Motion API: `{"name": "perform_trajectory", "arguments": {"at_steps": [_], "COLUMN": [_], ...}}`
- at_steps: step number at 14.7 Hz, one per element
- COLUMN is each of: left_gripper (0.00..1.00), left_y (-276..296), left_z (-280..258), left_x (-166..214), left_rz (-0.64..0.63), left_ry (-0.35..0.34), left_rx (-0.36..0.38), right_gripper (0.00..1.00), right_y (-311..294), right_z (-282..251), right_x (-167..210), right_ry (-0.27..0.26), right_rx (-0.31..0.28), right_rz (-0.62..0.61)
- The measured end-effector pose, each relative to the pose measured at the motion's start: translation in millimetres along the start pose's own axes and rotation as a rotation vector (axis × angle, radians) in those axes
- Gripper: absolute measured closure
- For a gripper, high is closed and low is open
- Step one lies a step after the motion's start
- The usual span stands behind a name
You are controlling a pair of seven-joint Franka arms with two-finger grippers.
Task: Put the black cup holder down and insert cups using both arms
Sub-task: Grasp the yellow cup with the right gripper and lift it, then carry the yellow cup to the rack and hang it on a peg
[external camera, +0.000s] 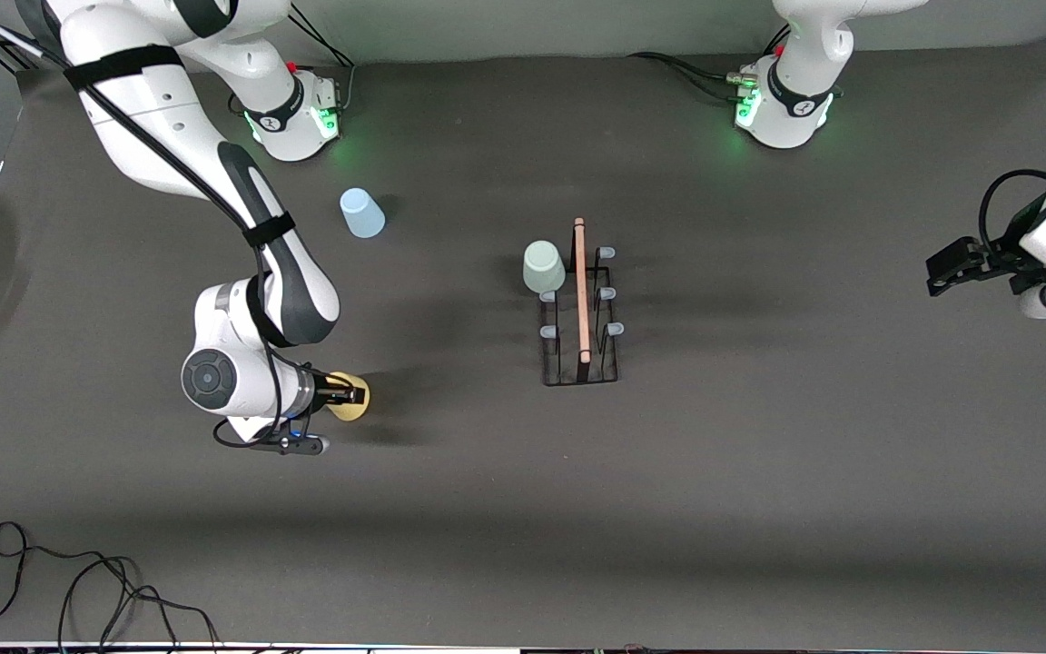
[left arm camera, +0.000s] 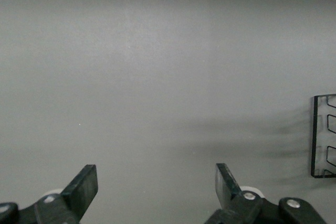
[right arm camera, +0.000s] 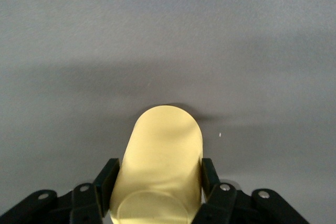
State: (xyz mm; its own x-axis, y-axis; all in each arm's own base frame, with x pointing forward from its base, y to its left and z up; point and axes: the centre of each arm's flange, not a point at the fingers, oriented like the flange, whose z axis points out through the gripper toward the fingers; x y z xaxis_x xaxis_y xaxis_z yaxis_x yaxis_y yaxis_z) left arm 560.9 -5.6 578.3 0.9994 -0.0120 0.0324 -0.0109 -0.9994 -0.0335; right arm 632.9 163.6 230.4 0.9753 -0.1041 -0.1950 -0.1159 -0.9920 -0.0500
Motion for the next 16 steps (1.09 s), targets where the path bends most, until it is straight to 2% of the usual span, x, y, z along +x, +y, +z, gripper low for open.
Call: {"name": "perform_trajectory", "arguments": {"at_steps": [3, 5, 8, 12, 16], "left_gripper": [0.00, 0.00, 0.00, 0.00, 0.00], "left_y": [-0.7, -2.0, -4.9, -3.6, -2.3], "left_z": [-17.7, -28.3, -34.2, -29.0, -21.9], "left_x": [2.1, 5.5, 8.2, 12.3, 14.1], "left_rz": [-0.001, -0.003, -0.006, 0.000, 0.003], "left_ry": [0.028, 0.041, -0.008, -0.027, -0.043], "left_rx": [0.001, 0.000, -0.002, -0.003, -0.004], "right_gripper": [0.32, 0.32, 0.32, 0.32, 0.32], "right_y": [-6.6, -21.9, -72.4, -167.2, -246.3], "right_z": [-54.8, -94.6, -132.2, -159.5, -157.5], "right_x": [-13.0, -27.6, -50.8, -88.3, -125.8], "right_ry": [-0.009, -0.011, 0.018, 0.048, 0.070], "right_rx": [0.028, 0.085, 0.140, 0.181, 0.216], "right_rz": [0.029, 0.058, 0.128, 0.227, 0.310]}}
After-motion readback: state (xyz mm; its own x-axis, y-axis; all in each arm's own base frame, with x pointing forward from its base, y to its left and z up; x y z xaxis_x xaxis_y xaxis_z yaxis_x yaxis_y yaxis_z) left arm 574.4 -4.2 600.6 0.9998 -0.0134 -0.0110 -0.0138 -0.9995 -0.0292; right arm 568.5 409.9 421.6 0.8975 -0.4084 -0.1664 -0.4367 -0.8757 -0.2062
